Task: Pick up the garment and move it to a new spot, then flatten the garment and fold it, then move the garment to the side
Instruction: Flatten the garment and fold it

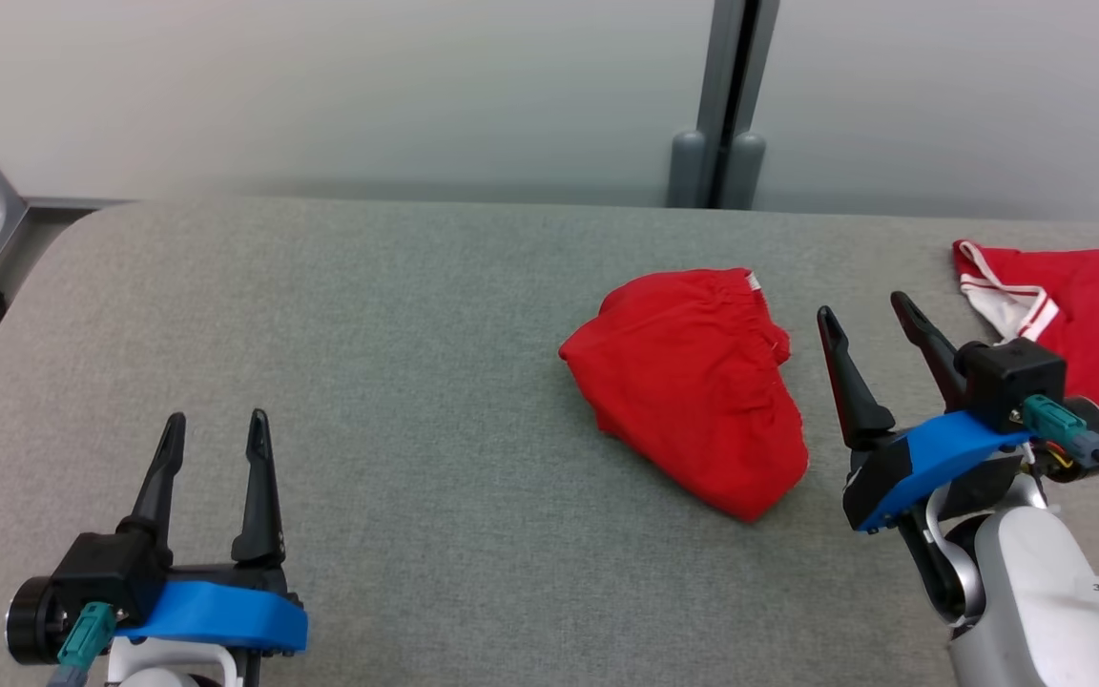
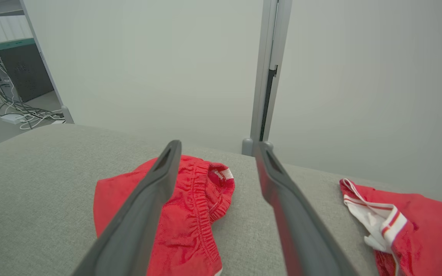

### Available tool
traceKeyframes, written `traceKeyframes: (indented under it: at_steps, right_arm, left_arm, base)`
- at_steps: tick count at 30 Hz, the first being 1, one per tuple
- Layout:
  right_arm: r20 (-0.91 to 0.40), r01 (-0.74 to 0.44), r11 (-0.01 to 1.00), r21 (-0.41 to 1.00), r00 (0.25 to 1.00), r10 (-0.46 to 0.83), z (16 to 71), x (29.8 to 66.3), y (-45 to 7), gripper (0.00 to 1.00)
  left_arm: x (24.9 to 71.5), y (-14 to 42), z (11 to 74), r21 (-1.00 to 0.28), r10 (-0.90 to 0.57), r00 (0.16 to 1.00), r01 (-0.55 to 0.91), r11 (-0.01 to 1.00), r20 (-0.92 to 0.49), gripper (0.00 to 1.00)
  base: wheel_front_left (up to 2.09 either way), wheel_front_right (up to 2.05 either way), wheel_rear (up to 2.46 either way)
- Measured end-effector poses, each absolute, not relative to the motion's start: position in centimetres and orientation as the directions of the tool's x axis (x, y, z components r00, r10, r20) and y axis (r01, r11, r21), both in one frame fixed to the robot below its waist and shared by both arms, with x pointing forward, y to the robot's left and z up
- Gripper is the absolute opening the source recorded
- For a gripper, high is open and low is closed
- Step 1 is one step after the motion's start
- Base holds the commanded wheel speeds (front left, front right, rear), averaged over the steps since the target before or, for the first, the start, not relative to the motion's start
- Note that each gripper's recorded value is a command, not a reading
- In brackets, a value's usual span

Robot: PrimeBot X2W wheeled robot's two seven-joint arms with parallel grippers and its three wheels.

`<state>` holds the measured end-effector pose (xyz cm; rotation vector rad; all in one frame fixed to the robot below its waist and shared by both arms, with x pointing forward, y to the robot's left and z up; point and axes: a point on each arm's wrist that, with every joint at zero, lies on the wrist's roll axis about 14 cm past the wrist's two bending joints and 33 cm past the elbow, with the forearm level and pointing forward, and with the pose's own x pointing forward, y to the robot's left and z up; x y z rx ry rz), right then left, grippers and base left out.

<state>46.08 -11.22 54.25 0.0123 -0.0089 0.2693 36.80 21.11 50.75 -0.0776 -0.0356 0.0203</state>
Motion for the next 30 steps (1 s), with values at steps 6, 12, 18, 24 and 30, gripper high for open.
traceKeyframes:
  at_steps: [6,12,18,24,30]
  right_arm:
    - [-0.152,-0.264,0.964,0.043,0.952,0.267,48.0,46.7,-10.9,1.00]
    - [-0.286,-0.289,0.956,0.054,0.913,0.292,42.8,46.3,-9.9,1.00]
    - [-0.373,-0.297,0.953,0.060,0.879,0.297,39.5,45.8,-9.5,1.00]
    - [-0.435,-0.309,0.949,0.069,0.846,0.307,37.1,44.8,-9.0,1.00]
    - [-0.410,-0.296,0.950,0.101,0.858,0.311,37.4,44.8,-8.6,0.00]
  left_arm:
    - [37.1,21.7,49.8,-0.078,0.043,0.999,-0.042,0.996,0.010,1.00]
    - [37.8,22.1,49.0,-0.073,0.052,0.999,-0.052,0.996,-0.011,1.00]
    - [38.3,21.9,48.7,-0.073,0.049,0.999,-0.050,0.996,-0.014,1.00]
    - [38.6,21.7,48.4,-0.076,0.040,0.999,-0.042,0.996,-0.024,1.00]
    - [38.7,21.5,48.5,-0.075,0.035,0.999,-0.036,0.997,-0.019,1.00]
  base:
    - [0.00,0.00,0.00]
    - [0.00,0.00,0.00]
    - [0.00,0.00,0.00]
    - [0.00,0.00,0.00]
    - [0.00,0.00,0.00]
